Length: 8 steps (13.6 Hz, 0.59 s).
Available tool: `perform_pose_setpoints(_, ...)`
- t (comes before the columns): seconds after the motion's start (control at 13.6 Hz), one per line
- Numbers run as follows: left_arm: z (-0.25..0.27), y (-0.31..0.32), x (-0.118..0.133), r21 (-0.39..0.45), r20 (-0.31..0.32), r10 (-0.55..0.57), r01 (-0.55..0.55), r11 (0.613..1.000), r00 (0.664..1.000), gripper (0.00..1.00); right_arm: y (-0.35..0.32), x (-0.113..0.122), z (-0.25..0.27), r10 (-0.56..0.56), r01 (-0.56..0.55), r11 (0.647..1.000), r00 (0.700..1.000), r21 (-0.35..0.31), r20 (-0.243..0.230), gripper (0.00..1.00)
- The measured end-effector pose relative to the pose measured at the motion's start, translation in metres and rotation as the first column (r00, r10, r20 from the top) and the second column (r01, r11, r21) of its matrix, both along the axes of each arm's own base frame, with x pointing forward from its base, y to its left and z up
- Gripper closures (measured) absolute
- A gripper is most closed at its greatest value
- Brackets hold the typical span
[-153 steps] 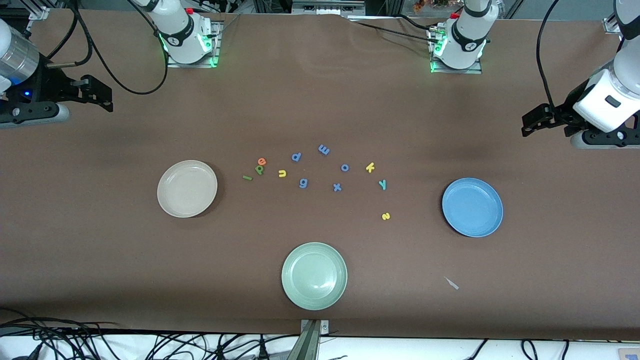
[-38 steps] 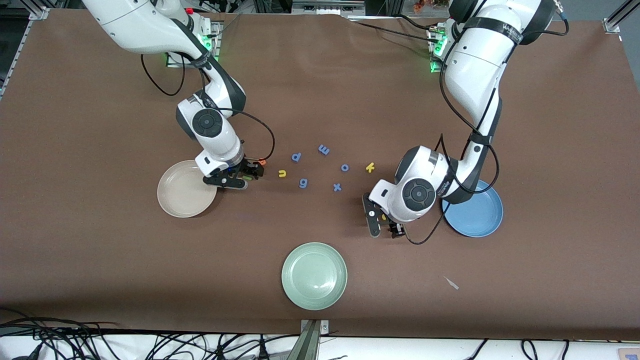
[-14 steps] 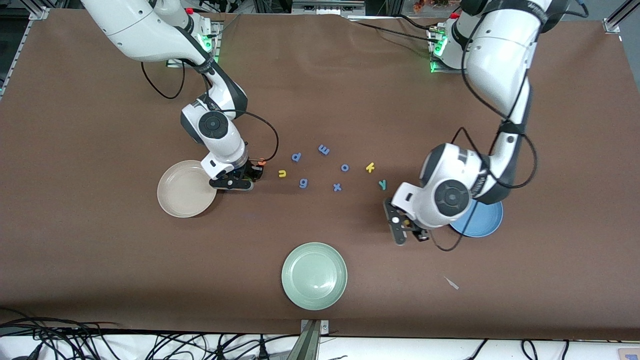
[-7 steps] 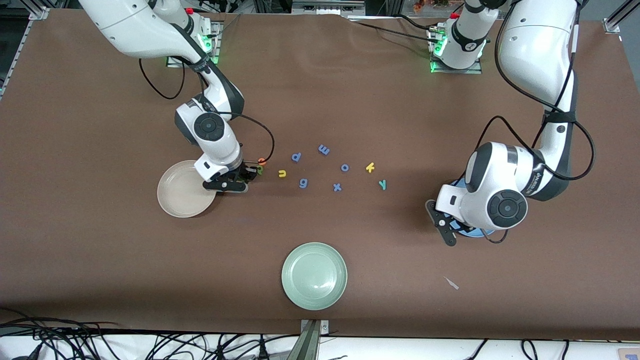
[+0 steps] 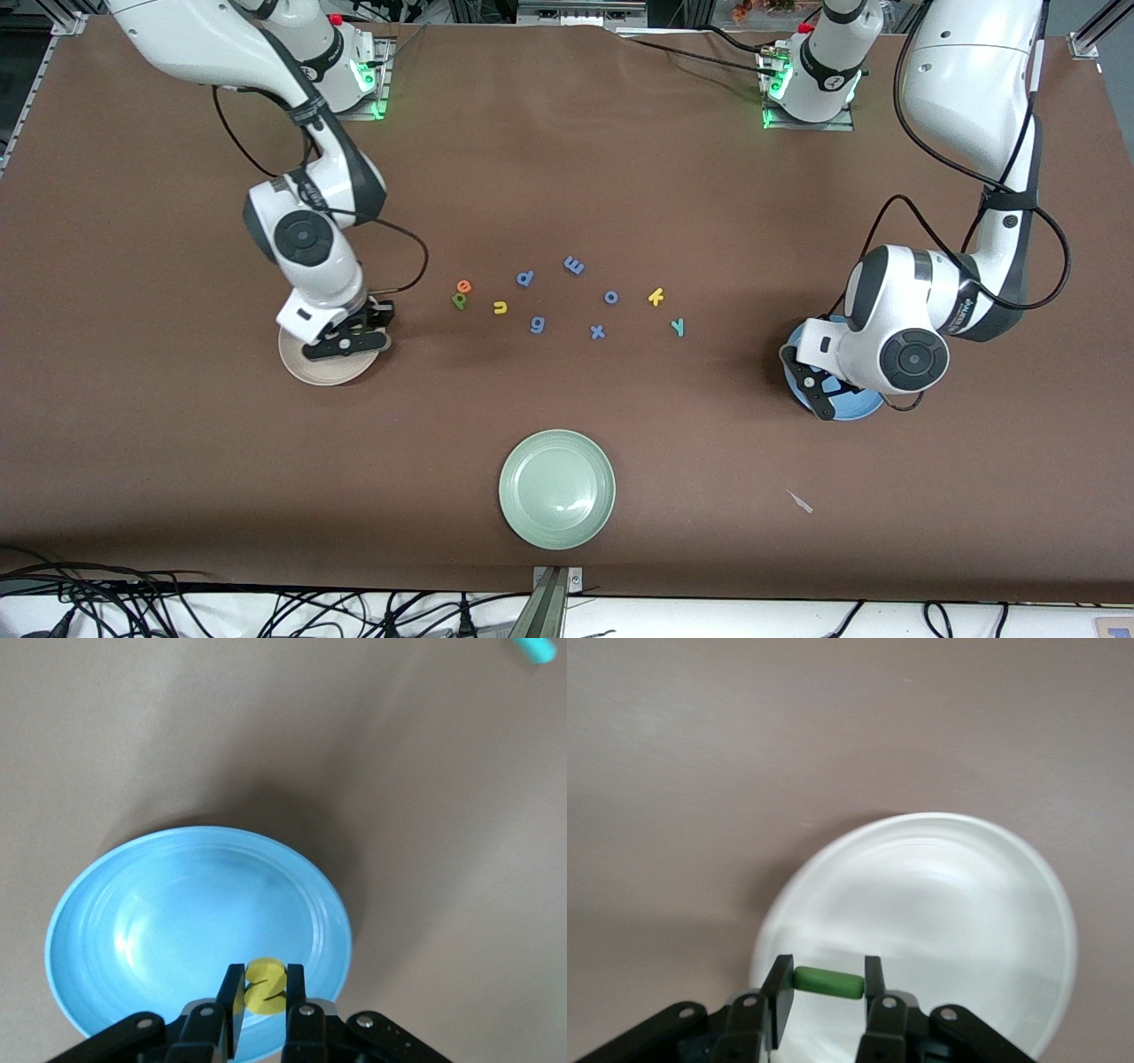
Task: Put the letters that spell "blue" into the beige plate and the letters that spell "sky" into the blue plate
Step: 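Drop the l on the beige plate while the left gripper drops 2 in blue plate, then grasp the green p with the right gripper while the left gripper grasps teal y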
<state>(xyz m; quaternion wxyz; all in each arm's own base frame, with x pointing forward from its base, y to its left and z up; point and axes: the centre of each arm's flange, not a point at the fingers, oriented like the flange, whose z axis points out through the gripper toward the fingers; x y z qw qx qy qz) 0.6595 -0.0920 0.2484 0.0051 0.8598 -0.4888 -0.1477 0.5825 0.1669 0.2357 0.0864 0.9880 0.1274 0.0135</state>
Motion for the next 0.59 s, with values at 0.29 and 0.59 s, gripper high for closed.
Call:
perform_pose_setpoints(0.29,-0.031,0.017,-0.009,-0.015,0.065,0.013,-0.012,1.0,0.998,0.72,0.004,-0.003,-0.004,-0.066,0.067,0.997,0.998,0.04,-0.022,0.28)
perform_pose_setpoints(0.59,-0.006,0.004,-0.006,-0.027,0.109,0.014,-0.011,1.0,0.994,0.36,0.052,-0.023,-0.008,-0.267,0.268,0.96,0.964,0.08,-0.021,0.18)
